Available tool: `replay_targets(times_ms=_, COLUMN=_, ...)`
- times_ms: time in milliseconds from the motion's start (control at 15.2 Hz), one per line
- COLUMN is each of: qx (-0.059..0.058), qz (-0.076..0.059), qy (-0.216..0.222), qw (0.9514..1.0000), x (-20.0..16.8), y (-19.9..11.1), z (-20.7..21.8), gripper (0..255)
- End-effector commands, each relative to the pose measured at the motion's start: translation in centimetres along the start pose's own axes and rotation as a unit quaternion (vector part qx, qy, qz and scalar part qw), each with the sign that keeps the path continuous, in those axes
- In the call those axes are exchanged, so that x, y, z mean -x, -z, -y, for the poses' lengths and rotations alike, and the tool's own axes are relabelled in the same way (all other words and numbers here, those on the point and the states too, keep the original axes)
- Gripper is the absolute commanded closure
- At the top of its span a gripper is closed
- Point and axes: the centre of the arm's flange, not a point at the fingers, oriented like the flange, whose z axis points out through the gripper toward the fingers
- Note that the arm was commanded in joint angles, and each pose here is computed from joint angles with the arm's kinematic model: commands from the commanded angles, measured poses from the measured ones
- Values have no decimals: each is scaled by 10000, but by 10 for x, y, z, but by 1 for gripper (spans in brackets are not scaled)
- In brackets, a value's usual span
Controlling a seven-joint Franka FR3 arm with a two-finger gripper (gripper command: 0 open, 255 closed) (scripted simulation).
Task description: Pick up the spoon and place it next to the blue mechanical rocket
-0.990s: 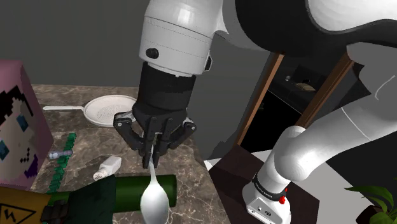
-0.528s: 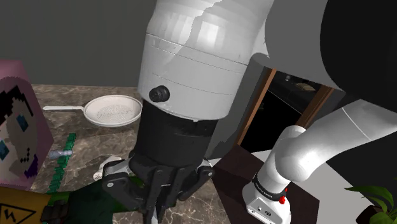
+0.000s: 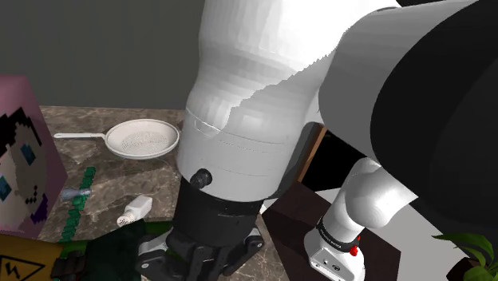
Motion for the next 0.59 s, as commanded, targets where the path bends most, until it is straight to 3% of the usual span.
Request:
replay_targets(times_ms=0, qx=-1, qz=-1, qy=0, qw=10000, x=-2, y=-10, z=-1, gripper=255)
replay_targets(times_ms=528, qx=-1, qz=-1, qy=0, qw=10000, x=-8, y=-52, z=-7, gripper=255)
